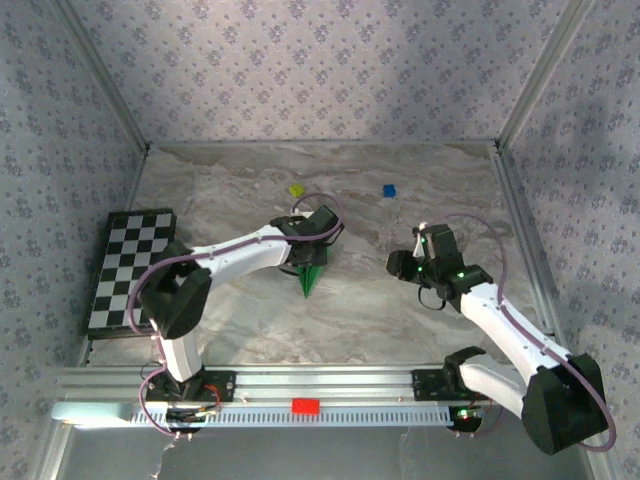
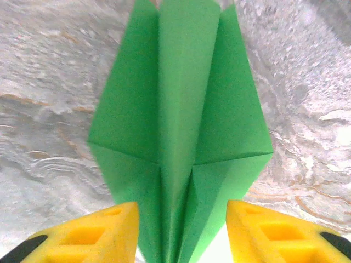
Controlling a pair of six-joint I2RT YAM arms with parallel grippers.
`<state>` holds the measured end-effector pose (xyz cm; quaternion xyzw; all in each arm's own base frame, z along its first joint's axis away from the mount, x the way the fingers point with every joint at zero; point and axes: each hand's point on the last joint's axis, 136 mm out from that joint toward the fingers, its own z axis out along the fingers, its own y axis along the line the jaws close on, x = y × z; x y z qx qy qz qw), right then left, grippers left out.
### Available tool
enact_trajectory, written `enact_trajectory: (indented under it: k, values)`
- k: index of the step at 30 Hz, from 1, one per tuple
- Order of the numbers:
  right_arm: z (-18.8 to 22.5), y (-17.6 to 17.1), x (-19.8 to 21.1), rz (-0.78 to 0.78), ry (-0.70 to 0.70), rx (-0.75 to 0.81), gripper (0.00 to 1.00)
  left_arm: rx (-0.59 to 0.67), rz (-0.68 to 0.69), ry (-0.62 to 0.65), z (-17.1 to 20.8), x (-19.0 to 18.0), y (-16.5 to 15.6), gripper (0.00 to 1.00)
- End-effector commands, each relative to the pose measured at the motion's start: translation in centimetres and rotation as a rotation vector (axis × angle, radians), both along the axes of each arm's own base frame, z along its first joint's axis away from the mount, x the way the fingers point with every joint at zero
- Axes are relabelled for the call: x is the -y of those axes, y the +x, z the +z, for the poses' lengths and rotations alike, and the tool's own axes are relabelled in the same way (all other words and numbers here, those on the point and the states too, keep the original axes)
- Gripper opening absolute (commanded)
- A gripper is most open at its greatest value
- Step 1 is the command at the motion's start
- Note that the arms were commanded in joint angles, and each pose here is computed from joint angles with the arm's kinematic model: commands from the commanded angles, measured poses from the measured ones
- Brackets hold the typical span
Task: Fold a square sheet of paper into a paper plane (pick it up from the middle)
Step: Turn over a paper plane at the center of the table, then reset both arms
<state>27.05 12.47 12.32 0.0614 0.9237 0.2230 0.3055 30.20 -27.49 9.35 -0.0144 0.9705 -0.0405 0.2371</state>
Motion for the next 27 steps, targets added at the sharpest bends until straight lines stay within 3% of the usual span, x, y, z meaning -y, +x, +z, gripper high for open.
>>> enact_trajectory:
  k: [1, 6, 11, 15, 18, 21, 24, 27]
  values:
    - [3.5, 1.2, 3.3, -0.076, -0.152, 0.116, 0.49, 0.138, 0.030, 0.056, 3.9, -3.1, 0.0, 0.49]
    - [7.1, 2.7, 8.7, -0.297, -0.332, 0.243, 0.74, 0.328, 0.089, 0.128, 7.8, -8.8, -0.1, 0.61]
    - [7.9, 4.4, 13.0, -0.414, -0.581, 0.330, 0.77, 0.398, 0.186, 0.181, 8.7, -16.4, -0.2, 0.83]
    - [5.1, 5.8, 15.6, -0.463, -0.715, 0.320, 0.80, 0.448, 0.290, 0.230, 8.8, -22.8, 0.0, 1.00]
    - [2.1, 7.2, 16.5, -0.442, -0.694, 0.253, 0.81, 0.453, 0.380, 0.215, 8.1, -26.9, 0.2, 1.00]
    - [0.2, 9.0, 15.7, -0.373, -0.608, 0.298, 0.81, 0.433, 0.481, 0.246, 6.9, -30.7, -0.2, 1.00]
    - [-0.7, 10.4, 15.1, -0.322, -0.552, 0.364, 0.81, 0.429, 0.571, 0.258, 5.6, -33.3, -0.5, 1.00]
    - [-1.4, 11.5, 14.2, -0.227, -0.561, 0.400, 0.80, 0.459, 0.558, 0.253, 4.6, -33.6, 0.3, 1.00]
